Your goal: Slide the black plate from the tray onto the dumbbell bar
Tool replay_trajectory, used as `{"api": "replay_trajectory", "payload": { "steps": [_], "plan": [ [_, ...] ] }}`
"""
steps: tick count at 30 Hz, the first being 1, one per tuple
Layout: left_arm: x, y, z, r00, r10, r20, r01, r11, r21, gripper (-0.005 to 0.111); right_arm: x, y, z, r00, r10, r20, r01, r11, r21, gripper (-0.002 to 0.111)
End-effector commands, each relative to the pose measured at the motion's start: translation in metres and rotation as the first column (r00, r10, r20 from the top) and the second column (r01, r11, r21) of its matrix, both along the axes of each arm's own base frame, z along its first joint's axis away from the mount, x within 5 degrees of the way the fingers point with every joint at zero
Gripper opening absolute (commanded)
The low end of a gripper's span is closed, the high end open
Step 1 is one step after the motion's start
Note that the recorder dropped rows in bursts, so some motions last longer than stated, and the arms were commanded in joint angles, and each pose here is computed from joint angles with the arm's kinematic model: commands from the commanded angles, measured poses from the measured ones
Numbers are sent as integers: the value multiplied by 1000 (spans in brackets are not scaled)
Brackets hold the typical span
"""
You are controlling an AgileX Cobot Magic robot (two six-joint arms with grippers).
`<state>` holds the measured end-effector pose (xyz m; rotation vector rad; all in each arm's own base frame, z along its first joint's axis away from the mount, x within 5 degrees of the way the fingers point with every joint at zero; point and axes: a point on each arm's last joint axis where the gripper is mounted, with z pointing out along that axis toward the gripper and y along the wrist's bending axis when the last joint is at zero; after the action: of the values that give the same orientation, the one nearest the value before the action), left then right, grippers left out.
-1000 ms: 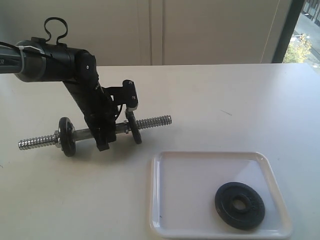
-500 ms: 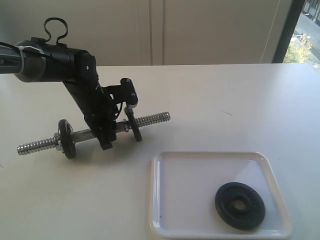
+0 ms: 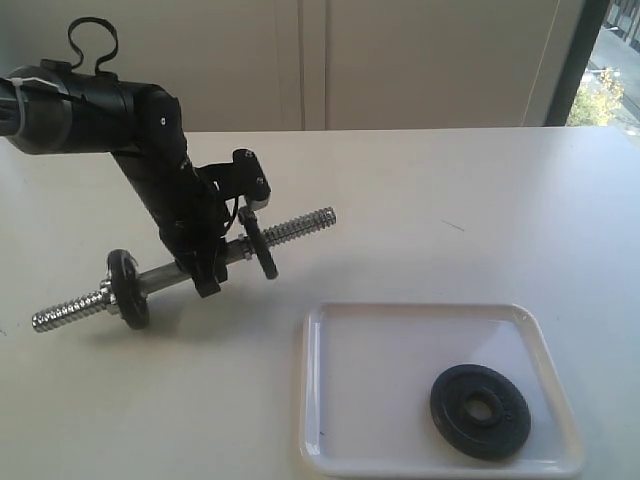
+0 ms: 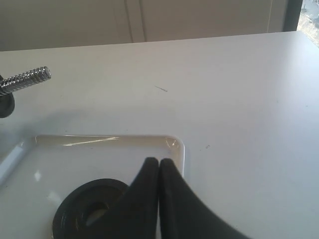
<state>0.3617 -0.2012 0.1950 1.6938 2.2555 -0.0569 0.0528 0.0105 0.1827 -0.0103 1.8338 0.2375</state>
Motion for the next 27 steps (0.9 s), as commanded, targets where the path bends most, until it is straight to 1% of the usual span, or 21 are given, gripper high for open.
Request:
{"api": "replay_trajectory", "payload": {
  "steps": [1,4,5,7,10,12,15,19,20,21,23,24,25,26,27],
  "plan": [
    [-3,-3,33,998,26,61,-20,996,-92,0,0,0,1,1000,-1,17,1,1000,5,0],
    [-4,-2,33,998,3,55,1,997,-80,0,0,0,1,1000,-2,19,2,1000,9,0],
    [-4,-2,33,999,3,53,1,997,-79,0,0,0,2,1000,-4,25,4,999,35,0],
    [-4,-2,33,999,2,52,2,997,-78,0,1,1,8,997,-17,71,7,990,140,0],
    [-5,-2,33,999,3,48,1,997,-78,0,3,-1,25,973,-76,220,8,955,295,0],
    [-5,-2,32,999,2,43,1,997,-78,0,2,-5,37,930,-129,344,7,943,334,0],
    [-5,-2,32,999,2,41,1,997,-77,0,-2,-11,54,839,-198,507,1,932,362,0],
    [-6,-2,32,999,3,38,0,997,-78,0,-10,-18,70,706,-270,654,-13,919,394,0],
    [-6,-2,32,999,3,38,0,997,-78,0,-11,-19,72,690,-279,668,-20,915,402,0],
    [-6,-2,32,999,3,38,0,997,-78,0,-11,-19,73,692,-289,662,-44,898,437,0],
    [-6,-2,32,999,3,38,0,997,-78,0,-11,-19,72,715,-306,629,-105,842,529,0],
    [-6,-2,32,999,2,36,1,997,-78,0,-10,-18,71,725,-308,616,-120,824,554,0],
    [-6,-2,32,999,2,34,1,997,-77,0,-9,-18,70,741,-303,599,-120,818,563,0],
    [-6,-2,32,999,1,32,1,997,-76,0,-7,-16,66,773,-287,566,-107,821,561,0],
    [-6,-2,32,999,1,32,1,997,-76,0,-4,-14,60,819,-260,512,-85,827,556,0]
  ]
}}
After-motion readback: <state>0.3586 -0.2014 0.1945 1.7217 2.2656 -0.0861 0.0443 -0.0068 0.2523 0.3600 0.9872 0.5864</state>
